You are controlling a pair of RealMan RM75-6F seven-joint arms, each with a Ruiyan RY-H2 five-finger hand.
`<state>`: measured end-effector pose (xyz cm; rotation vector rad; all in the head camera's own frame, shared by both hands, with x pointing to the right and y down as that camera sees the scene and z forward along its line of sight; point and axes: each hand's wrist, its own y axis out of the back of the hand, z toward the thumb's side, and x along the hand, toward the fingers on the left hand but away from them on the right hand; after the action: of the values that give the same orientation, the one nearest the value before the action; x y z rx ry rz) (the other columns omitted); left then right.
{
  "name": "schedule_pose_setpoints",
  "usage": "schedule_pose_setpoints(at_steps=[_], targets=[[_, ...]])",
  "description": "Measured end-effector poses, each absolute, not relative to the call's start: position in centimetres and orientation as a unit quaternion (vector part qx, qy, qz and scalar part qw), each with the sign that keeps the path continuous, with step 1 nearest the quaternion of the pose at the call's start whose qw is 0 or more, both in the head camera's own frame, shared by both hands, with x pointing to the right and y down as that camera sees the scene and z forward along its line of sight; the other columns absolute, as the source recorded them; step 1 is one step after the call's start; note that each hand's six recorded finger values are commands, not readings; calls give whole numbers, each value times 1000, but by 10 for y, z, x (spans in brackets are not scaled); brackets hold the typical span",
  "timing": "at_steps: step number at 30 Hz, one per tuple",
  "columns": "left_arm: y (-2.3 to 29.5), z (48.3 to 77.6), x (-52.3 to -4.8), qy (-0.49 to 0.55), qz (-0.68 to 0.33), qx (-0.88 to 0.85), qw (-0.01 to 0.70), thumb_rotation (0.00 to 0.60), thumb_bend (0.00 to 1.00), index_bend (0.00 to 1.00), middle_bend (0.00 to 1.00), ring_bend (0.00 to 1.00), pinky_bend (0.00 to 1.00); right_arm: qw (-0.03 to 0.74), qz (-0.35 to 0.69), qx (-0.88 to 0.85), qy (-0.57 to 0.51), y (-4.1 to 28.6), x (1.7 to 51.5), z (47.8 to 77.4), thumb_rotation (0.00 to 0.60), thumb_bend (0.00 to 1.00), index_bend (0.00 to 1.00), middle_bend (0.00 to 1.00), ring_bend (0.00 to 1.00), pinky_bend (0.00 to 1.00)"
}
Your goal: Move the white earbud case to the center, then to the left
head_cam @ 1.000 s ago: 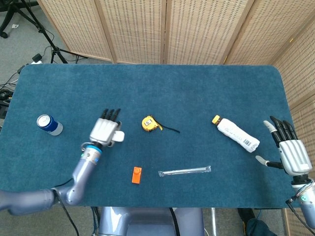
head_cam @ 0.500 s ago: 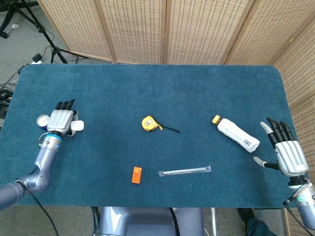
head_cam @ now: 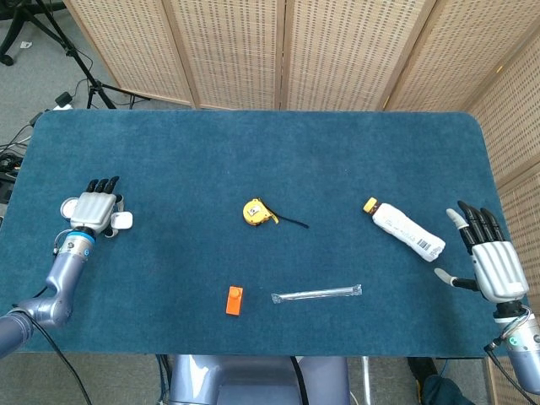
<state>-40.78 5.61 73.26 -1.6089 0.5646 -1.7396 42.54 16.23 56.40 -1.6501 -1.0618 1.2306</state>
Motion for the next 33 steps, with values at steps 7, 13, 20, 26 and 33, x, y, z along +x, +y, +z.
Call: schedule_pose_setpoints(at_steps=[7,13,20,26,33], targets=[[55,733,-404,213,-673,-612,357,600,299,262,0,0,0,401,486,-651,-423,162,426,563,600,0,0,0,0,0],[55,732,-402,213,-674,-613,353,600,288,121,0,0,0,401,485,-651,-425,162,427,561,600,0,0,0,0,0],[49,716,-402,236,-662,-620,349,600,267,2,0,0,0,400,483,-651,-428,162,427,560,600,0,0,0,0,0],[38,686,-402,288,-635,-630,342,600,114,0,0,0,0,399,479,-653,-430,162,426,557,600,0,0,0,0,0],[29,636,-405,368,-579,-647,333,600,0,0,0,0,0,398,474,-656,-432,164,425,554,600,0,0,0,0,0]])
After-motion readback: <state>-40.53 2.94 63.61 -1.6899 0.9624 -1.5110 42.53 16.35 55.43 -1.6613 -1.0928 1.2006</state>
